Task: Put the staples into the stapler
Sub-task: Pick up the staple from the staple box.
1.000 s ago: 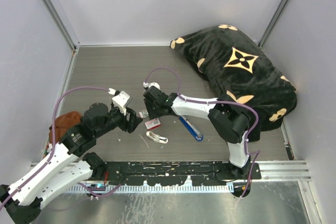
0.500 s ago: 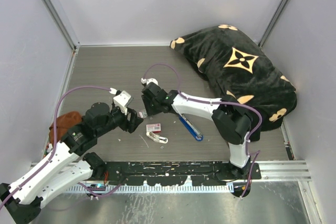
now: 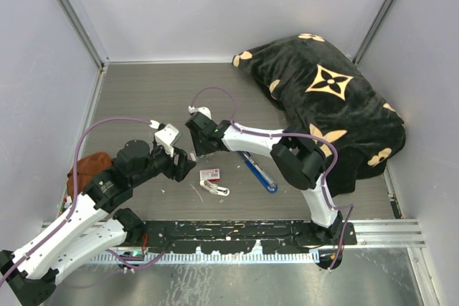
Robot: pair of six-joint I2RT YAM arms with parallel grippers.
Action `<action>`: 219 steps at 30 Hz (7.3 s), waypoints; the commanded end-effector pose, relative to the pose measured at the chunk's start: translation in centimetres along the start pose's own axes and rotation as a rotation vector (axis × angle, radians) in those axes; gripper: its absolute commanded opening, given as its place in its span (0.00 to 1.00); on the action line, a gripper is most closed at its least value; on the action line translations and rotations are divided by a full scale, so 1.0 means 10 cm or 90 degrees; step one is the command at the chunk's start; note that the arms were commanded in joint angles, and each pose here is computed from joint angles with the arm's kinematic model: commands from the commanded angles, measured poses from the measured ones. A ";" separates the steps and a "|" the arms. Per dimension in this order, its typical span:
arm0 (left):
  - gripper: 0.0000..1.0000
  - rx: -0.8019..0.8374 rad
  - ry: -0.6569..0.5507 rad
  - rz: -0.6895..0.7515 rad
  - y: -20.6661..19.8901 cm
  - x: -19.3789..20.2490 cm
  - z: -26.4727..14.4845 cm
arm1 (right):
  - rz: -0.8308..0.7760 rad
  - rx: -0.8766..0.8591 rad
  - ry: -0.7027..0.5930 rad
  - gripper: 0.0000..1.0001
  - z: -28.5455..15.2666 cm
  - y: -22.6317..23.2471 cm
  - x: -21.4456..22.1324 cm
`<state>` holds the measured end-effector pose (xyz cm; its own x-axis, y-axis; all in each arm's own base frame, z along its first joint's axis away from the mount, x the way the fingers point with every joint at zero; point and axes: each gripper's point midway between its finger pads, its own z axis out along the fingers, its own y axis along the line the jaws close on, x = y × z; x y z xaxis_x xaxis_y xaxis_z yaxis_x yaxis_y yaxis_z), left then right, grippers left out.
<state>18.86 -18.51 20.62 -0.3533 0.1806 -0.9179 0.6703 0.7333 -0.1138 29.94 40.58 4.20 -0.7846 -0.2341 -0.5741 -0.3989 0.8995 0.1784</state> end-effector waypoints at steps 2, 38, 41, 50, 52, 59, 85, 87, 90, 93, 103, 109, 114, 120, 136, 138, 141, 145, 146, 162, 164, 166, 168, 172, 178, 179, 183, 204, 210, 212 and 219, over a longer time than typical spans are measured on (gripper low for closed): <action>0.67 0.000 -0.056 -0.005 -0.02 -0.30 -0.07 | 0.026 0.010 -0.024 0.37 -0.06 0.05 -0.18; 0.68 -0.010 -0.085 -0.019 0.00 -0.36 -0.17 | 0.079 -0.079 -0.083 0.01 -0.77 0.14 -0.51; 0.69 0.002 -0.109 -0.002 -0.03 -0.41 -0.21 | 0.092 -0.138 -0.078 0.01 -1.01 0.21 -0.53; 0.68 0.206 -0.255 0.261 -0.57 -0.62 -0.51 | 0.134 -0.291 0.047 0.01 -1.99 0.18 -0.16; 0.64 0.212 -0.270 0.318 -0.58 -0.65 -0.53 | 0.149 -0.312 0.081 0.01 -2.17 0.15 -0.04; 0.53 0.292 -0.294 0.428 -0.87 -0.69 -0.53 | 0.197 -0.402 0.188 0.01 -2.59 0.28 0.27; 0.34 0.317 -0.203 0.694 -1.26 -0.28 -0.15 | 0.245 -0.489 0.357 0.01 -2.67 0.47 0.56; 0.31 0.317 -0.198 0.703 -1.26 -0.27 -0.14 | 0.248 -0.491 0.357 0.01 -2.68 0.48 0.55; 0.28 0.319 -0.195 0.710 -1.26 -0.24 -0.14 | 0.251 -0.494 0.358 0.01 -2.70 0.48 0.54; 0.25 0.322 -0.195 0.712 -1.28 -0.23 -0.14 | 0.251 -0.495 0.359 0.01 -2.71 0.49 0.54; 0.12 0.330 -0.190 0.716 -1.31 -0.20 -0.14 | 0.255 -0.496 0.360 0.01 -2.73 0.49 0.55; 0.05 0.346 -0.189 0.703 -1.35 -0.18 -0.16 | 0.254 -0.497 0.352 0.01 -2.74 0.49 0.53; 0.00 0.357 -0.174 0.668 -1.38 -0.15 -0.17 | 0.248 -0.500 0.330 0.04 -2.75 0.48 0.50; 0.00 0.366 -0.120 0.603 -1.37 -0.04 -0.17 | 0.252 -0.463 0.258 0.34 -2.70 0.35 0.40; 0.00 0.408 0.027 0.213 -1.45 0.19 -0.32 | 0.043 -0.470 -0.124 0.55 -2.88 -0.10 0.21; 0.00 0.433 0.045 0.152 -1.48 0.22 -0.31 | 0.016 -0.503 -0.127 0.55 -2.88 -0.04 0.33; 0.00 0.471 0.072 0.065 -1.47 0.22 -0.28 | -0.010 -0.536 -0.132 0.55 -2.83 0.06 0.50; 0.00 0.546 0.079 -0.012 -1.53 0.12 -0.33 | -0.044 -0.588 -0.119 0.55 -2.86 0.31 0.67; 0.00 0.558 0.081 -0.021 -1.54 0.12 -0.33 | -0.053 -0.595 -0.119 0.56 -2.86 0.37 0.69; 0.00 0.606 0.120 -0.049 -1.58 0.11 -0.43 | -0.092 -0.679 -0.033 0.40 -2.88 0.63 0.99; 0.00 0.604 0.119 -0.050 -1.57 0.11 -0.42 | -0.092 -0.689 -0.020 0.40 -2.90 0.64 1.02; 0.00 0.604 0.121 -0.050 -1.57 0.11 -0.42 | -0.091 -0.695 -0.013 0.40 -2.92 0.63 1.05; 0.00 0.604 0.122 -0.050 -1.57 0.11 -0.43 | -0.090 -0.699 -0.013 0.40 -2.94 0.63 1.06; 0.00 0.607 0.121 -0.049 -1.57 0.09 -0.44 | -0.087 -0.698 -0.012 0.37 -2.94 0.62 1.08; 0.00 0.612 0.128 -0.051 -1.58 0.10 -0.44 | -0.084 -0.710 -0.019 0.31 -2.95 0.65 1.05; 0.00 0.612 0.127 -0.049 -1.58 0.09 -0.45 | -0.084 -0.713 -0.018 0.30 -2.96 0.65 1.05; 0.00 0.612 0.129 -0.049 -1.58 0.10 -0.45 | -0.083 -0.725 -0.015 0.29 -2.97 0.67 1.05; 0.00 0.618 0.134 -0.045 -1.58 0.11 -0.48 | -0.083 -0.726 0.001 0.17 -2.93 0.70 1.08; 0.00 0.610 0.130 -0.044 -1.57 0.11 -0.46 | -0.078 -0.727 -0.011 0.07 -2.96 0.69 1.06; 0.16 0.599 0.125 -0.043 -1.55 0.11 -0.44 | -0.075 -0.724 -0.014 0.05 -2.96 0.68 1.06; 0.62 0.511 0.080 -0.044 -1.39 0.06 -0.37 | -0.064 -0.687 -0.019 0.04 -2.89 0.59 1.10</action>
<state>5.35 -26.44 21.35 -0.4866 0.3472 -0.8017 0.8539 -0.0047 -0.5204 4.86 32.82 20.96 -0.7392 -0.3125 -0.5966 -0.6464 0.0804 0.7588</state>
